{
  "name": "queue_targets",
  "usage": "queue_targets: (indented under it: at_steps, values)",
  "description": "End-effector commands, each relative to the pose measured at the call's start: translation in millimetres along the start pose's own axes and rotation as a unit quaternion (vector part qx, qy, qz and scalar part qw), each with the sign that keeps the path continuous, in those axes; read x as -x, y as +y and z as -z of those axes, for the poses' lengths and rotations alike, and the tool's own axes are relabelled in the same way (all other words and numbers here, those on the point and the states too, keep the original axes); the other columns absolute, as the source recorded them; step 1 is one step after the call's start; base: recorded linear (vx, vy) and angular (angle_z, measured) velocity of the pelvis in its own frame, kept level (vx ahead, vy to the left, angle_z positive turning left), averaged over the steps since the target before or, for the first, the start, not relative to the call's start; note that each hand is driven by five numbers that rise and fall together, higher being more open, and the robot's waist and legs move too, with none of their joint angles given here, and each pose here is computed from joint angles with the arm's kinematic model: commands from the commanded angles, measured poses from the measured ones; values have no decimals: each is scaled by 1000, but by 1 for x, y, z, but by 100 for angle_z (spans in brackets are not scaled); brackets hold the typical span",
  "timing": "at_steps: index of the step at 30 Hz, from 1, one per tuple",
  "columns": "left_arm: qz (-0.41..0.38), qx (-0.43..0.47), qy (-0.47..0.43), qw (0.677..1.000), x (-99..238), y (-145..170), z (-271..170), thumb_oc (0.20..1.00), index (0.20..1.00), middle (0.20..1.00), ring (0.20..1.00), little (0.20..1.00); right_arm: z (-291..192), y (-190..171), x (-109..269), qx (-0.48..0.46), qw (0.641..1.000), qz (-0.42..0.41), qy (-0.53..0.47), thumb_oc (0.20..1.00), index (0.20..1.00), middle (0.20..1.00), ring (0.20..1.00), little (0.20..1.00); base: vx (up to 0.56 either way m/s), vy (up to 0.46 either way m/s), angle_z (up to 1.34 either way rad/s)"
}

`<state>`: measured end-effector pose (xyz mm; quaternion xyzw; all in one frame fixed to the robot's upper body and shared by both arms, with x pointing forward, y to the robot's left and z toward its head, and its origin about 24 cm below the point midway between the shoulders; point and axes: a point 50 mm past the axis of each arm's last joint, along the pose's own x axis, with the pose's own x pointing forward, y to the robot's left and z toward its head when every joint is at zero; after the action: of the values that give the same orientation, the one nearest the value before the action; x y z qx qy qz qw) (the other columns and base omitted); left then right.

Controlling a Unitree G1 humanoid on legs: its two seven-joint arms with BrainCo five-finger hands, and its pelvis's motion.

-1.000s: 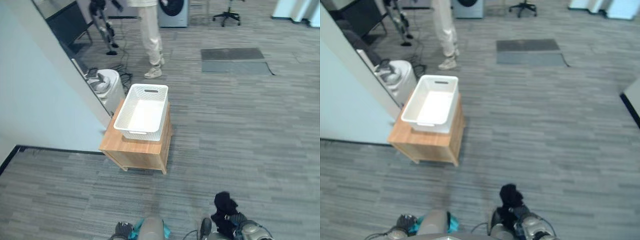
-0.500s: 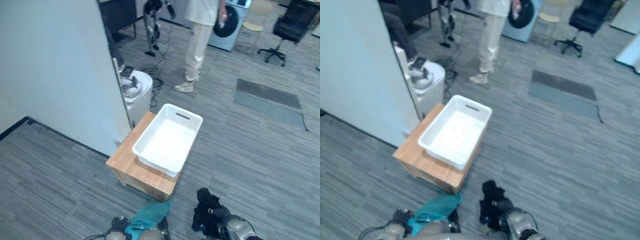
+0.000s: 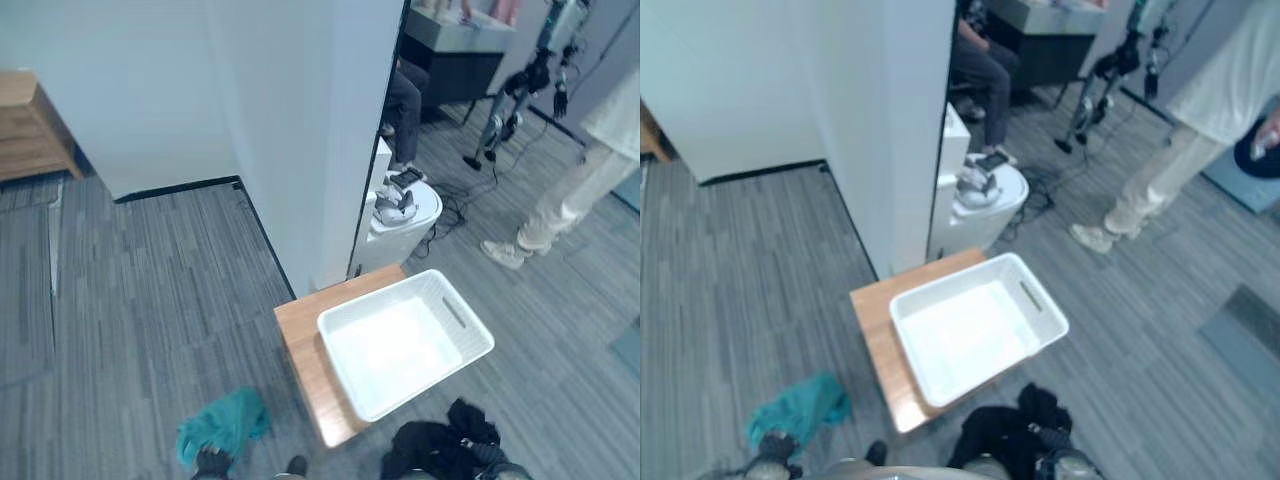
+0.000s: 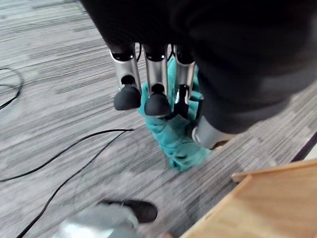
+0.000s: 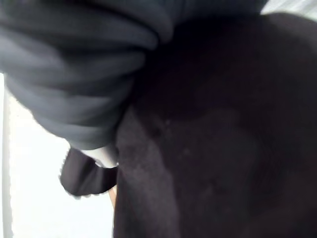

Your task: Tidy up the quilt and then pick up the clothes from the bed and put them into the laundry hamper.

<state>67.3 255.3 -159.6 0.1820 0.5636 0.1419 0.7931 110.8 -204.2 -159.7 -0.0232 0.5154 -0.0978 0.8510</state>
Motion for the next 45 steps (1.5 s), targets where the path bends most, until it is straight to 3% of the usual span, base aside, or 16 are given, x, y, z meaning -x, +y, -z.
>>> queue_targets:
  at_steps: [1, 3, 4, 8, 17, 24, 29, 31, 32, 33, 35, 37, 42, 43, 44, 45]
  values:
    - [-28, 48, -59, 997, -6, 15, -38, 200, 200, 200, 200, 200, -61, -28, -5, -29, 994, 35, -103, 200, 200, 200, 200, 200, 61, -323, 49]
    - [-12, 41, -54, 998, -3, 4, -30, 200, 200, 200, 200, 200, -86, -32, -1, -22, 985, 52, -163, 200, 200, 200, 200, 200, -36, -411, 136]
    - [-24, 55, -42, 997, -3, 10, -20, 200, 200, 200, 200, 200, -158, -67, 33, 12, 947, 72, -312, 200, 200, 200, 200, 200, -200, -391, 154]
    - [-18, 1, -62, 998, -5, 15, -33, 200, 200, 200, 200, 200, -184, -105, 49, 34, 923, 126, -363, 200, 200, 200, 200, 200, -87, -242, 33]
    - [-23, -31, -75, 996, -5, 25, -31, 200, 200, 200, 200, 200, -290, -91, 137, 150, 792, 121, -579, 200, 200, 200, 200, 200, 14, -56, 42]
    - [-29, -7, -77, 997, -4, 27, -27, 200, 200, 200, 200, 200, -309, -66, 141, 191, 776, 95, -593, 200, 200, 200, 200, 200, 36, -50, 16]
    - [-38, 67, -186, 980, 1, 30, -81, 200, 200, 200, 200, 200, -309, -45, 120, 203, 800, 78, -560, 200, 200, 200, 200, 200, -13, -53, 28]
    - [-33, 96, -310, 945, 18, 35, -143, 200, 200, 200, 200, 200, -304, -34, 104, 206, 818, 81, -531, 200, 200, 200, 200, 200, -63, -30, 38]
    - [-31, 100, -366, 925, 30, 39, -168, 200, 200, 200, 200, 200, -298, -30, 94, 207, 829, 83, -513, 711, 711, 711, 711, 711, -18, 2, 20]
    - [-29, 105, -397, 911, 38, 42, -183, 200, 200, 200, 200, 200, -297, -27, 91, 210, 832, 86, -506, 1000, 1000, 1000, 1000, 1000, -6, 1, 17]
    - [-30, 107, -433, 894, 48, 46, -202, 200, 200, 200, 200, 200, -294, -22, 85, 217, 838, 85, -494, 1000, 1000, 1000, 1000, 1000, 2, 0, 11]
    - [-36, 91, -548, 831, 87, 54, -254, 200, 200, 200, 200, 200, -285, -11, 74, 287, 828, 102, -471, 1000, 1000, 1000, 1000, 1000, 21, -4, -1]
    - [-59, 59, -670, 738, 142, 58, -300, 200, 200, 200, 200, 200, -278, 3, 73, 480, 726, 146, -470, 1000, 1000, 1000, 1000, 1000, 3, -8, -1]
    - [-59, 24, -757, 651, 191, 54, -320, 200, 200, 200, 200, 200, -256, 12, 64, 541, 690, 144, -458, 1000, 1000, 1000, 1000, 1000, 16, -53, -5]
    - [18, 93, -862, 498, 295, 17, -318, 200, 200, 200, 200, 200, -243, 10, 53, 531, 714, 153, -430, 1000, 1000, 1000, 1000, 1000, -20, -61, -10]
    - [-57, -2, -827, 559, 250, 57, -308, 200, 200, 200, 200, 200, -232, -3, 50, 535, 718, 154, -417, 1000, 1000, 1000, 1000, 1000, -35, -34, -7]
